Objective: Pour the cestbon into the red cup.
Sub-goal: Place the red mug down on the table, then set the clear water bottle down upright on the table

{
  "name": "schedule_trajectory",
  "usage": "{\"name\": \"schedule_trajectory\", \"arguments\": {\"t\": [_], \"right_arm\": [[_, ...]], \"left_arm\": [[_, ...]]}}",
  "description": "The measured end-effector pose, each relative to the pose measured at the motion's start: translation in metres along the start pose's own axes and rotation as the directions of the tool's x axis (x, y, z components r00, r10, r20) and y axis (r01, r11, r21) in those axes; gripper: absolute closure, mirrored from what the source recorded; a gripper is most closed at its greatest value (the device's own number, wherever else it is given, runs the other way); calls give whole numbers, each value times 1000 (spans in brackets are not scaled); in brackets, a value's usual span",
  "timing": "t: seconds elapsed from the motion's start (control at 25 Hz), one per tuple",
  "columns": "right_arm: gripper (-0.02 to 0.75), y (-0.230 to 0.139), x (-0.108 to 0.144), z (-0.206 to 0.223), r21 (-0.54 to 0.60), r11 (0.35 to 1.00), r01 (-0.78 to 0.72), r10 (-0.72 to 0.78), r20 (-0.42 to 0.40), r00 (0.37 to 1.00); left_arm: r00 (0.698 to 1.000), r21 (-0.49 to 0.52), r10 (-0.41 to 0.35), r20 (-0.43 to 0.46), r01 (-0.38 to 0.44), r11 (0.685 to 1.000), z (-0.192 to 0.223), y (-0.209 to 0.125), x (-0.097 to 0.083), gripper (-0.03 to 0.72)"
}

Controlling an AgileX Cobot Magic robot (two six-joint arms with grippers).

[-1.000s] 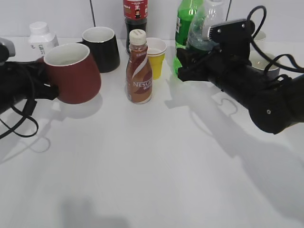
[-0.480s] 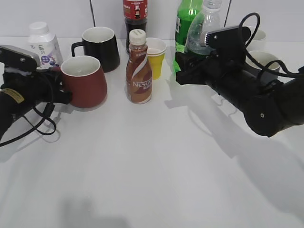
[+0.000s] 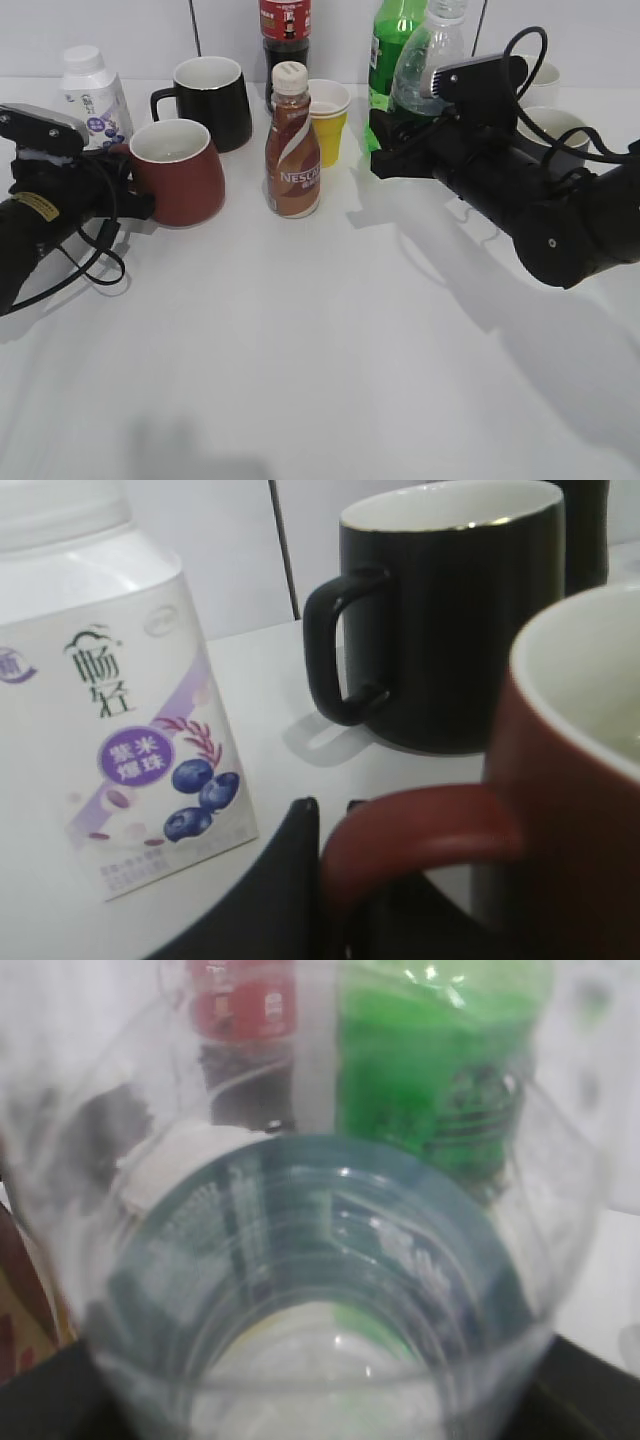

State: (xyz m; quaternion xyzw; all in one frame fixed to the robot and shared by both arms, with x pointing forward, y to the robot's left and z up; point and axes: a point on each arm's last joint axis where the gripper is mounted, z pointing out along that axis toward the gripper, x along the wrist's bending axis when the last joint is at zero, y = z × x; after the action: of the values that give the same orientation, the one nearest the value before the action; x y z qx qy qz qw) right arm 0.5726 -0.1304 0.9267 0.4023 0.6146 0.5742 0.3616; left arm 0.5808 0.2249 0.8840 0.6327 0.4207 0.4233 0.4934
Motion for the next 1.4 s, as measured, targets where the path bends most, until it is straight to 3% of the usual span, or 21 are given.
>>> {"name": "schedule_trajectory", "arguments": {"t": [0.28, 0.4, 0.76, 1.16, 1.4], "right_arm": [[266, 0, 0, 0, 0, 1000, 1, -1, 0, 1000], [266, 0, 0, 0, 0, 1000, 1, -1, 0, 1000], [266, -1, 0, 0, 2, 1000, 3, -3, 1, 1000], [266, -24, -1, 11, 50, 999, -1, 1, 15, 1000], [266, -39, -1, 11, 155, 988, -3, 0, 15, 1000]], "left_arm": [[1000, -31, -2, 20, 3, 1000, -7, -1, -3, 482], [1000, -9, -9, 23, 9, 1000, -19, -9, -5, 456], [999, 49, -16, 30, 15, 999, -59, -9, -8, 450], [1000, -52, -6, 19, 7, 999, -90, 25, -6, 450], [1000, -118, 2, 15, 0, 993, -96, 43, -4, 450]]}}
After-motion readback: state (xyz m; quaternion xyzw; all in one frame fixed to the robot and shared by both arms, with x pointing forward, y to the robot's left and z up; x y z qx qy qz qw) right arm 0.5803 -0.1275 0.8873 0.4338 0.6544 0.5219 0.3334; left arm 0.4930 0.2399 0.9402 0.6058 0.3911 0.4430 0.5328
